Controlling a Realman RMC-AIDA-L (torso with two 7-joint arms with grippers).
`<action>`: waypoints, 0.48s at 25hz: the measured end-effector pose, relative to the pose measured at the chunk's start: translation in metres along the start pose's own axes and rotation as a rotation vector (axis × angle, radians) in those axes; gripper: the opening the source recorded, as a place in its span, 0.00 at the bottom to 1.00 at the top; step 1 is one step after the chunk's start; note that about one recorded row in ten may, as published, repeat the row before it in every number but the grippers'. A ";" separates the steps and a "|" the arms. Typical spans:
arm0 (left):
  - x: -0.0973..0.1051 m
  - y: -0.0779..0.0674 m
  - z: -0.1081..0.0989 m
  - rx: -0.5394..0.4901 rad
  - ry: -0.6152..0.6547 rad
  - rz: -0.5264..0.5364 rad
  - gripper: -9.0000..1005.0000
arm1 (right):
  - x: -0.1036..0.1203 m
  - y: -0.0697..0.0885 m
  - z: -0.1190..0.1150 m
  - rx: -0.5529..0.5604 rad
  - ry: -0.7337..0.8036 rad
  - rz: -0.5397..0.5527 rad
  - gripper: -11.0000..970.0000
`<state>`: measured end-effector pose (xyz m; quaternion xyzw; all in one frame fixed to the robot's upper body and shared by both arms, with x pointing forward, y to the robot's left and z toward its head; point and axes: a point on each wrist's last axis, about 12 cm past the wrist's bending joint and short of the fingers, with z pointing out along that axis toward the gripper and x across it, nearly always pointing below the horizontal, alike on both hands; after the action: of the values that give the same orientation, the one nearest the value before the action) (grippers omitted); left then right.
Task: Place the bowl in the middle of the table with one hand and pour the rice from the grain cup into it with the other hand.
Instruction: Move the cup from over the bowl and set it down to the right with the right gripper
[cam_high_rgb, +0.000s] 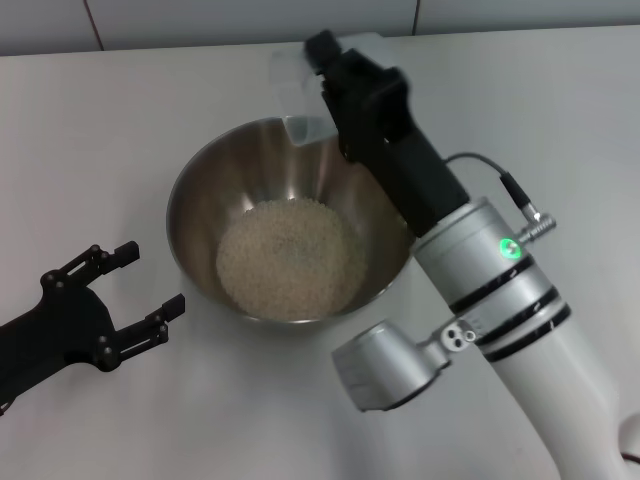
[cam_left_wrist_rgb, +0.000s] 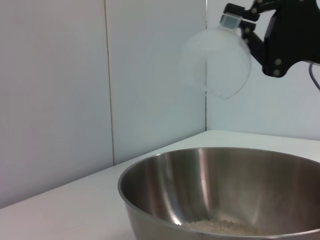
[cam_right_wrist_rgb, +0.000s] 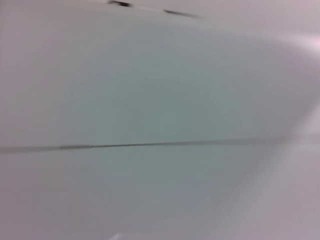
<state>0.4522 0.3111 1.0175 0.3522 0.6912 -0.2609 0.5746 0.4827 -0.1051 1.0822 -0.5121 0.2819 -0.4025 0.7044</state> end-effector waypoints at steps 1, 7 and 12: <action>0.000 0.000 0.000 -0.001 0.000 0.000 0.83 | 0.000 -0.001 -0.001 0.000 0.017 0.081 0.05; 0.000 0.000 0.000 -0.002 -0.001 0.001 0.83 | 0.002 -0.003 -0.005 -0.010 0.150 0.496 0.04; -0.001 0.001 0.001 0.000 -0.005 0.005 0.83 | 0.015 -0.004 -0.008 0.048 0.259 0.903 0.03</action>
<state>0.4540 0.3105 1.0186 0.3532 0.6890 -0.2601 0.5770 0.4828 -0.1230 1.0833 -0.2674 0.5527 -0.1226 0.7797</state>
